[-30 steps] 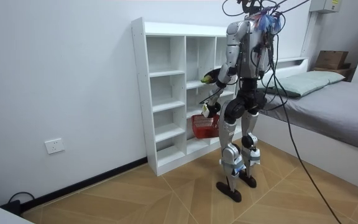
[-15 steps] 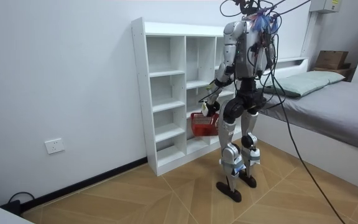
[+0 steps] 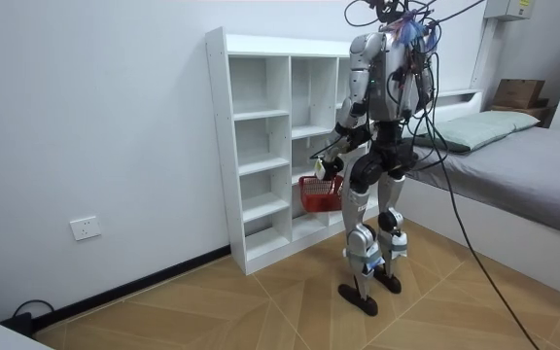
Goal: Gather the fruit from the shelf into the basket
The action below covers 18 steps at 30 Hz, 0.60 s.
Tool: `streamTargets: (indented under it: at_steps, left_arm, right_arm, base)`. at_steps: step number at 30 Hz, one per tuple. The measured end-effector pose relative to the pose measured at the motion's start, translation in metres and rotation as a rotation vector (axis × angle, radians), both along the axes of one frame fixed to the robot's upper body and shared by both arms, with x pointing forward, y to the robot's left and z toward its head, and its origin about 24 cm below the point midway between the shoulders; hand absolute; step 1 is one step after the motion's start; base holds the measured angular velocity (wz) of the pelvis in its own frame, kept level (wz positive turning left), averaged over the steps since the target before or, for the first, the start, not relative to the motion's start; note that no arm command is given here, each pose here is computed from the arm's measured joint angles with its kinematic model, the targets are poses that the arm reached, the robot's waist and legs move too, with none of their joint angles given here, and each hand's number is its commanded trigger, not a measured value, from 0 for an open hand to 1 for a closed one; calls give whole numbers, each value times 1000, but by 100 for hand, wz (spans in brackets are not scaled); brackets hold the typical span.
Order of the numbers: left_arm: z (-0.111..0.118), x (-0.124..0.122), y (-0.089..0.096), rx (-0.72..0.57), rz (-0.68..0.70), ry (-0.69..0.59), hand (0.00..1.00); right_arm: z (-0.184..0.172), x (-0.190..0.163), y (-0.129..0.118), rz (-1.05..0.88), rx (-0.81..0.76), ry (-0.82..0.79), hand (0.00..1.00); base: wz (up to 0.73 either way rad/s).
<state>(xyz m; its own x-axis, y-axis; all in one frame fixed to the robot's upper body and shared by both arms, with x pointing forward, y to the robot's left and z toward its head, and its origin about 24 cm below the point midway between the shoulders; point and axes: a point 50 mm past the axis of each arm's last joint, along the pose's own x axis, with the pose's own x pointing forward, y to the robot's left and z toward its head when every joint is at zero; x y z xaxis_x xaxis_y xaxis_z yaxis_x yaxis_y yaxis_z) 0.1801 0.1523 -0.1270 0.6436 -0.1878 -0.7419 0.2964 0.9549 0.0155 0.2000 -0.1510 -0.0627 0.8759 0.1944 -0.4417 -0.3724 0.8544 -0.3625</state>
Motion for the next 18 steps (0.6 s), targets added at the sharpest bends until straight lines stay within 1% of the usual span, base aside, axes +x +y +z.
streamTargets:
  at_steps: [13,18]
  left_arm:
    - [5,6,-2,-11,-6,-31,100]
    - [5,6,2,0,-8,-32,100]
  right_arm:
    - [-8,-5,-3,-1,-23,45,100]
    - [-18,-10,-6,6,-60,87,100]
  base:
    - [-5]
    - [0]
